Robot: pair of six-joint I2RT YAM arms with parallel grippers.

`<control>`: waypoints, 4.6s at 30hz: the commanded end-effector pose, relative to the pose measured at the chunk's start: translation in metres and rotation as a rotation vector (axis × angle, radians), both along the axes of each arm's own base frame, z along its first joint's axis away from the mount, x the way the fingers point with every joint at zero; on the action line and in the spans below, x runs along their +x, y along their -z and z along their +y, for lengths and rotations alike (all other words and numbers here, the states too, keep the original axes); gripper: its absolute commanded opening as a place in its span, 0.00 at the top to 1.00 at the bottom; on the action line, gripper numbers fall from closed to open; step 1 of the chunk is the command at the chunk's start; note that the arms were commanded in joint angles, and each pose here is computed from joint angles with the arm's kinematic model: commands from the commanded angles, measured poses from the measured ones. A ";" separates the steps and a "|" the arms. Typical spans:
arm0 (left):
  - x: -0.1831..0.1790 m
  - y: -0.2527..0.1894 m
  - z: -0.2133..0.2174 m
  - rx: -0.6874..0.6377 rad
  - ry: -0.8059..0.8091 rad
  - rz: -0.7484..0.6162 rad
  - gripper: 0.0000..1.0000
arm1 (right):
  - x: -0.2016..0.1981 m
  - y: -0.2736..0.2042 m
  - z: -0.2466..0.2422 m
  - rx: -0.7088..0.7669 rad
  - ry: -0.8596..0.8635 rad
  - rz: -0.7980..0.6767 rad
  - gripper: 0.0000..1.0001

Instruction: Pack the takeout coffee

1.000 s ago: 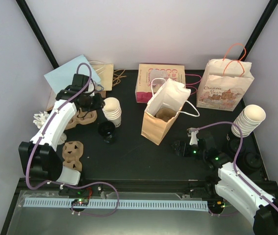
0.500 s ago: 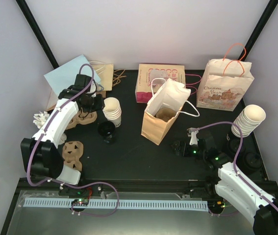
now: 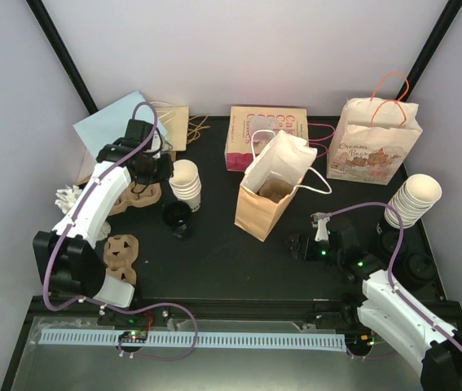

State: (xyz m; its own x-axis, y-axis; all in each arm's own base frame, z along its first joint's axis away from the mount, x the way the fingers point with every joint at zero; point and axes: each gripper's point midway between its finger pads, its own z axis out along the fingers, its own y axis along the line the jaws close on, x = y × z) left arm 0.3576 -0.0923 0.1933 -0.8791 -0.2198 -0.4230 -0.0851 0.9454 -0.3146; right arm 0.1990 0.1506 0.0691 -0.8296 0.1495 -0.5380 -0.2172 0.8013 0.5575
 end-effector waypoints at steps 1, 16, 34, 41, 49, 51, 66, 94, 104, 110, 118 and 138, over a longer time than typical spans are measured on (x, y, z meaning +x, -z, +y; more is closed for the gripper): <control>0.001 -0.028 -0.001 0.021 0.003 -0.056 0.96 | 0.003 -0.002 0.000 0.001 0.010 -0.021 0.03; -0.009 -0.050 -0.007 -0.006 0.039 -0.078 0.98 | 0.003 -0.002 0.001 0.001 0.007 -0.021 0.03; -0.012 -0.053 -0.017 -0.025 0.091 -0.098 0.98 | 0.003 -0.002 0.001 0.002 0.008 -0.021 0.03; -0.010 -0.064 -0.017 -0.037 0.069 -0.111 0.98 | 0.002 -0.002 0.001 0.004 0.006 -0.021 0.03; -0.021 -0.114 -0.004 -0.009 0.046 -0.260 0.98 | 0.003 -0.002 0.001 0.001 0.004 -0.021 0.03; -0.026 -0.124 -0.008 -0.032 0.061 -0.278 0.98 | 0.003 -0.002 0.001 0.000 0.004 -0.021 0.03; -0.157 -0.109 -0.036 -0.213 0.275 -0.208 0.98 | 0.003 -0.002 0.001 0.000 0.008 -0.020 0.03; -0.219 -0.028 -0.111 -0.350 0.487 -0.124 0.98 | 0.026 0.005 0.000 0.025 0.153 0.079 0.08; -0.218 -0.023 -0.114 -0.348 0.500 -0.131 0.99 | 0.042 0.003 0.007 0.050 0.183 0.090 0.35; -0.218 -0.020 -0.113 -0.337 0.503 -0.127 0.99 | 0.051 0.007 0.014 0.068 0.175 0.102 0.54; -0.217 -0.017 -0.114 -0.328 0.513 -0.123 0.99 | 0.062 0.015 0.027 0.090 0.151 0.128 0.53; -0.219 -0.010 -0.102 -0.274 0.494 -0.116 0.98 | 0.115 0.030 0.058 0.119 0.143 0.163 0.53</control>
